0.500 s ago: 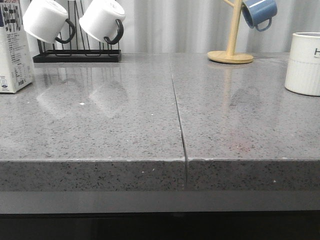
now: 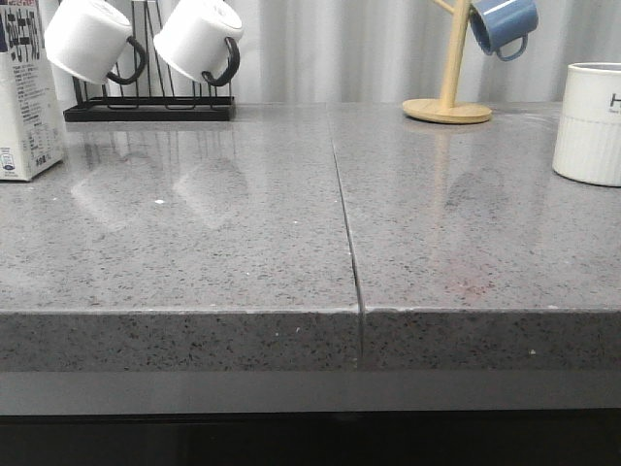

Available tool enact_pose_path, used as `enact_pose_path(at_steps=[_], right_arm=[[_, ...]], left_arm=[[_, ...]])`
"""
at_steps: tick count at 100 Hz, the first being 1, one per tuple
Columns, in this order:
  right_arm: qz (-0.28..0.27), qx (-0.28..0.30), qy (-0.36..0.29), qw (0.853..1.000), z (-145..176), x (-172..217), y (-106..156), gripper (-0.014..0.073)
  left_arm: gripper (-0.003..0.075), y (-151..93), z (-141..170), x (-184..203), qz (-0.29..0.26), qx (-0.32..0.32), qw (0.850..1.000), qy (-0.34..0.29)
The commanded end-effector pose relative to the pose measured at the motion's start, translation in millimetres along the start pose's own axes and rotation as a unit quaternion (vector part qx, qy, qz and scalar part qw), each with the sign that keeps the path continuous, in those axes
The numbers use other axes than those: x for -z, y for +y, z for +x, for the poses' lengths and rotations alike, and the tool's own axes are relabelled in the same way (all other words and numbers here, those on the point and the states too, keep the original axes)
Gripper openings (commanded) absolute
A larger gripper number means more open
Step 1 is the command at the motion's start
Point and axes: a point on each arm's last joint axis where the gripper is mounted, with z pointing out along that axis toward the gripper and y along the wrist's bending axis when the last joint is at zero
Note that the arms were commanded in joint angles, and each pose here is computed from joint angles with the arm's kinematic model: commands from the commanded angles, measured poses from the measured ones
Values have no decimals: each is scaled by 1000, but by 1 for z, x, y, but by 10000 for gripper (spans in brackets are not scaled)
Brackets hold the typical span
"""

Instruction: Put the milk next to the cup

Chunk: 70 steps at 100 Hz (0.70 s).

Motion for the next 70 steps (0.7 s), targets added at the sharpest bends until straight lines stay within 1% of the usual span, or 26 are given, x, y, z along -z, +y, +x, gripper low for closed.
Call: enact_pose_path(at_steps=[1,22,32,46,54,70], right_arm=[[3,10,-54,998,-12,2,0,-65],[3,10,-54,998,-12,2,0,-65],[3,10,-60,998,-17,3,0,-65],[2,10,-68,998,-35,6,1,-65],[2,10,-51,999,-45,9,1,-65],[1,10,-37,999,-68,17,2,-65]], left_arm=[[-20,-1,6,0,2,3,999,-35],[-20,-1,6,0,2,3,999,-35],[-20,-1,6,0,2,3,999,-35],[-20,-1,6,0,2,3,999,-35],[-20,-1,6,0,2,3,999,-35],[-20,-1,6,0,2,3,999,-35]])
